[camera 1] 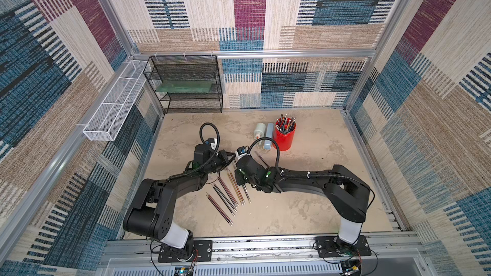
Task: Remove the protective cover of the pencils
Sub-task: Remove the protective sleeve from the pencil, then place the pencil at the center of the board.
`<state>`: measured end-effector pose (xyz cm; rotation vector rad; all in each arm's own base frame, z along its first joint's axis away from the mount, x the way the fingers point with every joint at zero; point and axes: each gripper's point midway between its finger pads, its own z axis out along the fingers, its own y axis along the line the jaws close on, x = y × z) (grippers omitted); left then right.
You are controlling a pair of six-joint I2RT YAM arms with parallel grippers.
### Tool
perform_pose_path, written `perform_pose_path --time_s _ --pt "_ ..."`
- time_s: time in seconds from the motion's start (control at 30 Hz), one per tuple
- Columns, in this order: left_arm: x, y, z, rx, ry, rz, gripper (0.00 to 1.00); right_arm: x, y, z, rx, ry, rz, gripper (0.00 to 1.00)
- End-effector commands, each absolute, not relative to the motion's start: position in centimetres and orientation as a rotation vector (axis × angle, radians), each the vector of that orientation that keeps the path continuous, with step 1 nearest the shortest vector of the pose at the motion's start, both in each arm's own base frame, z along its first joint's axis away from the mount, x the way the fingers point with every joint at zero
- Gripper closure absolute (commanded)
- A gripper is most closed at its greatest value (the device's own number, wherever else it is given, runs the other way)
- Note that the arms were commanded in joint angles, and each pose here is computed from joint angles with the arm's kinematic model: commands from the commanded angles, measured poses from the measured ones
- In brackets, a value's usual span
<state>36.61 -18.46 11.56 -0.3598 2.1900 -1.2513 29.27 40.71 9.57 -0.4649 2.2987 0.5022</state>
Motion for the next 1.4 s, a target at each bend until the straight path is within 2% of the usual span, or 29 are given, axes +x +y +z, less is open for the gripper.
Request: perform_pose_path --time_s 0.0,0.33,0.37,0.63,0.87,1.03,1.23,1.37 --pt "36.8 -18.5 11.7 -0.358 2.190 -1.245 0.95 28.9 40.9 9.7 -0.475 2.292 0.528 1.00" --pt "36.8 -18.1 11.4 -0.362 2.199 -1.212 0.96 28.0 39.2 9.3 -0.474 2.302 0.520 1.00" --pt "36.9 -18.0 11.5 -0.361 2.197 -1.209 0.96 26.7 39.8 9.3 -0.505 2.301 0.533 1.00" --pt "37.0 -18.0 11.2 -0.369 2.206 -1.197 0.97 25.4 38.9 8.8 -0.494 2.308 0.549 1.00" --pt "36.9 -17.9 11.1 -0.376 2.222 -1.188 0.98 25.8 37.8 8.6 -0.435 2.309 0.512 1.00" --pt "37.0 -15.2 9.8 -0.501 2.320 -0.944 1.00 26.4 36.6 8.4 -0.375 2.310 0.521 1.00" --pt "37.3 -15.8 10.2 -0.576 2.325 -0.926 1.00 27.7 35.7 7.3 -0.344 2.331 0.544 1.00" --pt "38.1 -16.5 9.8 -0.525 2.354 -0.858 1.00 27.8 36.0 6.2 -0.364 2.358 0.519 1.00"
